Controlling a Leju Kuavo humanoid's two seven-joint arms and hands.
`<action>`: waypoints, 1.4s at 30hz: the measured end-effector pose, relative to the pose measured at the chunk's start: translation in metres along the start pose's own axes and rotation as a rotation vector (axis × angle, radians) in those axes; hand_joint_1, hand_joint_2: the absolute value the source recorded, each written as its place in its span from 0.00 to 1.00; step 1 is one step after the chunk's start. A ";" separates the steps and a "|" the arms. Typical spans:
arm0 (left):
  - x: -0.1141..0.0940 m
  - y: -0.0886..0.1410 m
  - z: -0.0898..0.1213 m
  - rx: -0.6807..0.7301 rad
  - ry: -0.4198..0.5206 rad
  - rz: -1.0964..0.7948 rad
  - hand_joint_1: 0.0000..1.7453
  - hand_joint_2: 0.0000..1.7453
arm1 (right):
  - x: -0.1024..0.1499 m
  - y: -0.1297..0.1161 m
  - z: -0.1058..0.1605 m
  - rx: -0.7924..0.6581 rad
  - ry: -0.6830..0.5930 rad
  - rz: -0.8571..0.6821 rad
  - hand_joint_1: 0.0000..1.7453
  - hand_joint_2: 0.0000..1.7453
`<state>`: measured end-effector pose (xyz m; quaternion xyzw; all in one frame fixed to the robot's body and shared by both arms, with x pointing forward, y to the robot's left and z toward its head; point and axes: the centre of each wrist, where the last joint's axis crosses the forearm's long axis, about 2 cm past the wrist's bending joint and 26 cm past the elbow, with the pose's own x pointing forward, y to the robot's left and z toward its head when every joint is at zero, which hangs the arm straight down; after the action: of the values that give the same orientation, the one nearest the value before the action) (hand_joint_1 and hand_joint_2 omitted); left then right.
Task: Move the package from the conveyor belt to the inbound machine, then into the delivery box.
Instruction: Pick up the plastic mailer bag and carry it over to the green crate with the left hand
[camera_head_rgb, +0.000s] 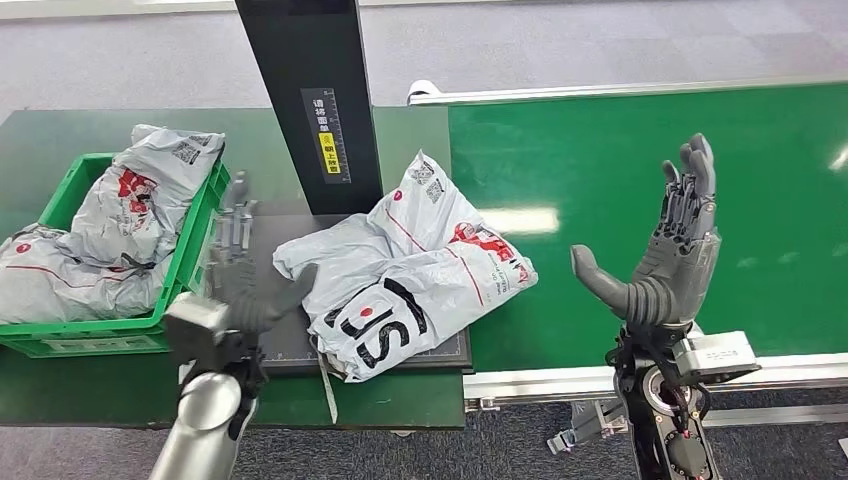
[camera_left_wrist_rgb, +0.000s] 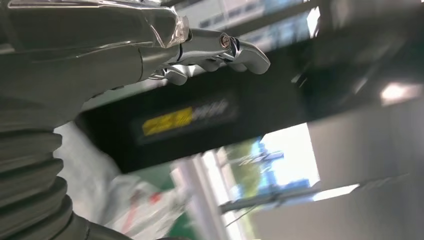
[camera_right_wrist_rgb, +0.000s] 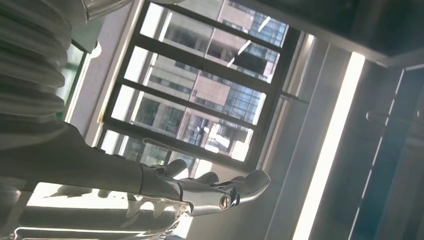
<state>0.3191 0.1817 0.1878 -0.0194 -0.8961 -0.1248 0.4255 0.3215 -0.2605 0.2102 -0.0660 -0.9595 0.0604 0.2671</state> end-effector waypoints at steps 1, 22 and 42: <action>-0.008 -0.009 -0.006 -0.092 0.073 -0.045 0.00 1.00 | -0.002 0.002 0.000 0.011 0.005 -0.005 0.00 1.00; -0.062 -0.054 -0.010 -0.454 0.362 -0.218 0.00 1.00 | -0.020 0.015 0.004 0.040 0.079 -0.025 0.00 1.00; -0.071 -0.054 -0.017 -0.533 0.429 -0.311 0.94 1.00 | -0.024 0.016 0.006 0.043 0.099 -0.014 0.00 1.00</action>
<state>0.3695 0.1306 0.1325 0.0336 -0.7149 -0.4179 0.5596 0.3401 -0.2486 0.1902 -0.0564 -0.9440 0.0757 0.3162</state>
